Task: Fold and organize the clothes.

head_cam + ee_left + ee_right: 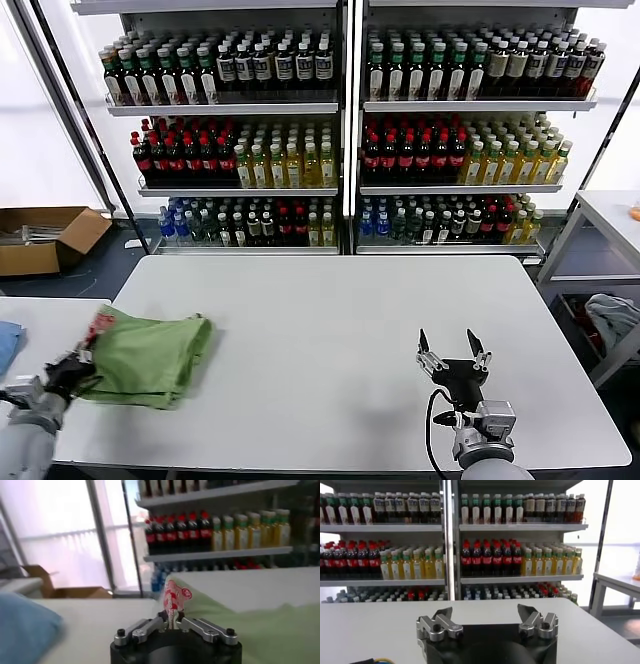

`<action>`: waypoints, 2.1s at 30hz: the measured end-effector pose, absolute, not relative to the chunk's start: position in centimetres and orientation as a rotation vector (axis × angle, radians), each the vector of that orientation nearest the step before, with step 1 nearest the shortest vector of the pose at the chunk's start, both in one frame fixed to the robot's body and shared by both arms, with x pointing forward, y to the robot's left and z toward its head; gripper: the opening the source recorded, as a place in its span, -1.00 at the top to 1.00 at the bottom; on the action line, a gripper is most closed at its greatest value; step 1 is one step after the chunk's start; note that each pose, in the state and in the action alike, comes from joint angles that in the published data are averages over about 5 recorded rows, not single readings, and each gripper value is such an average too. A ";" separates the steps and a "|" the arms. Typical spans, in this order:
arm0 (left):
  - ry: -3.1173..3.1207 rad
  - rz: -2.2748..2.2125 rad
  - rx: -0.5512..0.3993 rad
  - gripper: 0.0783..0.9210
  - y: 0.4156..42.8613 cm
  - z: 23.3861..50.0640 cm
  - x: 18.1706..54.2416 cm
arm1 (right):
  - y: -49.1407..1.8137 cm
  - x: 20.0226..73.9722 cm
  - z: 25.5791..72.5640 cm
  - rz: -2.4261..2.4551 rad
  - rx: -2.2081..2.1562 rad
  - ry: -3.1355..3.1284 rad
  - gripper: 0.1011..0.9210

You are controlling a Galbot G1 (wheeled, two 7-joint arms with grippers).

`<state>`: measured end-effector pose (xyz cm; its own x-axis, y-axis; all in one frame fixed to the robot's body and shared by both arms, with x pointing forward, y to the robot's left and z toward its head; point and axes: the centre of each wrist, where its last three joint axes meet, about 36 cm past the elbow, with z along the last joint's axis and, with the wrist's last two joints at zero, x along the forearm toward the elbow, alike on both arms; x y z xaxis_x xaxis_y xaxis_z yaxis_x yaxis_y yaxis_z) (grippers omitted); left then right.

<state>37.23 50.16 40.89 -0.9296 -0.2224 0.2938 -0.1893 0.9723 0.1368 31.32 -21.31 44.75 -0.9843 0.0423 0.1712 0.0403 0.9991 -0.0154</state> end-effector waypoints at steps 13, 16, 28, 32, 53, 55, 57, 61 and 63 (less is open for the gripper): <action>-2.864 -0.413 0.370 0.91 55.2 48.7 37.9 | -21.3 30.9 44.8 0.004 -0.076 -2.973 -0.76; -2.868 -0.406 0.301 0.91 52.7 47.8 38.1 | -21.6 30.6 44.8 0.005 -0.090 -2.972 -0.76; -2.912 -0.238 -0.105 0.91 34.0 44.6 38.1 | -22.6 28.9 44.5 0.017 -0.158 -2.955 -0.76; -2.892 -0.196 -0.244 0.91 27.6 42.7 37.6 | -22.7 28.4 44.5 0.013 -0.176 -2.947 -0.76; -2.859 0.159 -0.536 0.36 11.4 40.5 38.1 | -21.6 28.9 43.5 0.001 -0.146 -2.900 -0.76; -2.857 0.203 -0.547 0.24 10.5 40.8 38.1 | -21.4 29.2 43.3 -0.011 -0.128 -2.889 -0.76; -2.852 0.234 -0.558 0.10 9.7 41.1 37.9 | -21.1 29.4 43.1 -0.026 -0.110 -2.878 -0.76; -2.849 0.279 -0.571 -0.17 8.7 41.6 37.7 | -20.4 30.1 43.1 -0.078 -0.067 -2.858 -0.76; -2.852 0.285 -0.563 -0.31 8.6 41.7 37.7 | -20.1 30.4 43.2 -0.121 -0.037 -2.842 -0.76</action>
